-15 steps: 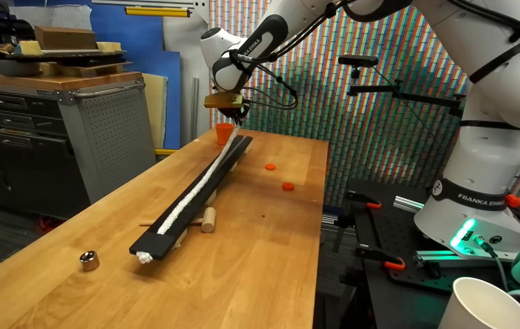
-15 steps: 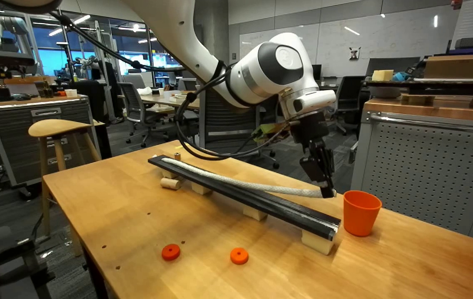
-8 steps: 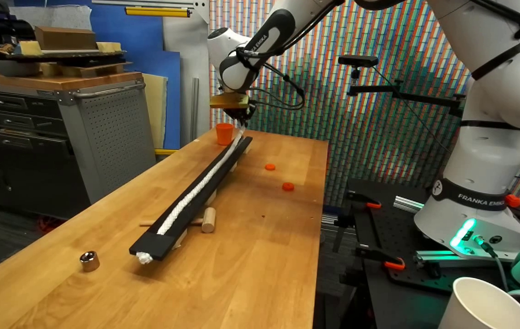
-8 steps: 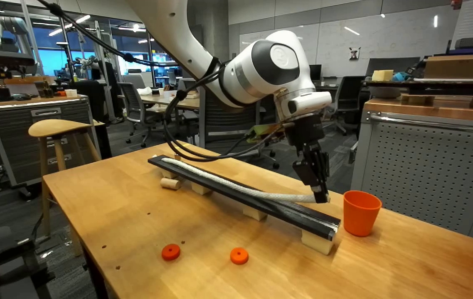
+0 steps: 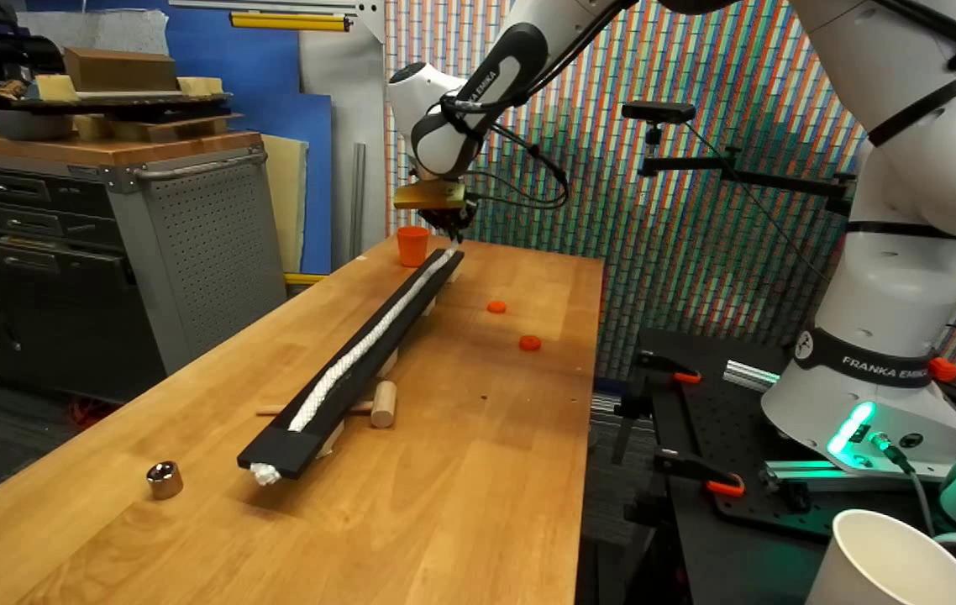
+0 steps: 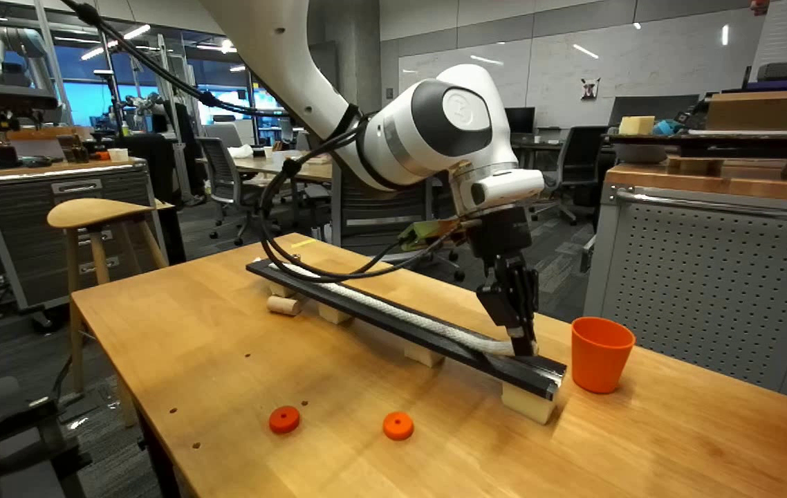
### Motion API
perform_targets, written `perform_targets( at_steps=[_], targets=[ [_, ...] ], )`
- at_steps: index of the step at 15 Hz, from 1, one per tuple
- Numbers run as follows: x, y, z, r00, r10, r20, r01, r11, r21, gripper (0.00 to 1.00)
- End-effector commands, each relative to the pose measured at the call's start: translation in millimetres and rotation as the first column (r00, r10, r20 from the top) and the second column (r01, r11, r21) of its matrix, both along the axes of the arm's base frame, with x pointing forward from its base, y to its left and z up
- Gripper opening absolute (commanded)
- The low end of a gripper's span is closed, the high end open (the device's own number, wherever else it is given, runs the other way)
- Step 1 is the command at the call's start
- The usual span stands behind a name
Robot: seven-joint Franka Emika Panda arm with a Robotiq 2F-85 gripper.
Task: Stretch the white rope completely in the middle of the black object
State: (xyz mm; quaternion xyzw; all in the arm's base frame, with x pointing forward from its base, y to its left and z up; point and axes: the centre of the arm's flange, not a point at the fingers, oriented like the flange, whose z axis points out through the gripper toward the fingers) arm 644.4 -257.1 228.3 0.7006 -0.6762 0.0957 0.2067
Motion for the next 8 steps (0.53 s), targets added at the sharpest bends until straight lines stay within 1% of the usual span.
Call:
perform_targets(
  at_steps=[1, 4, 8],
  targets=[
    [-8, 4, -5, 1.0, -0.002, 0.004, 0.002, 1.0, -0.024, 0.03],
    [-9, 4, -12, 1.0, 0.004, 0.003, -0.004, 0.999, -0.042, 0.03],
    [-5, 4, -15, 0.999, 0.002, 0.047, 0.001, 0.998, -0.059, 0.03]
  ],
)
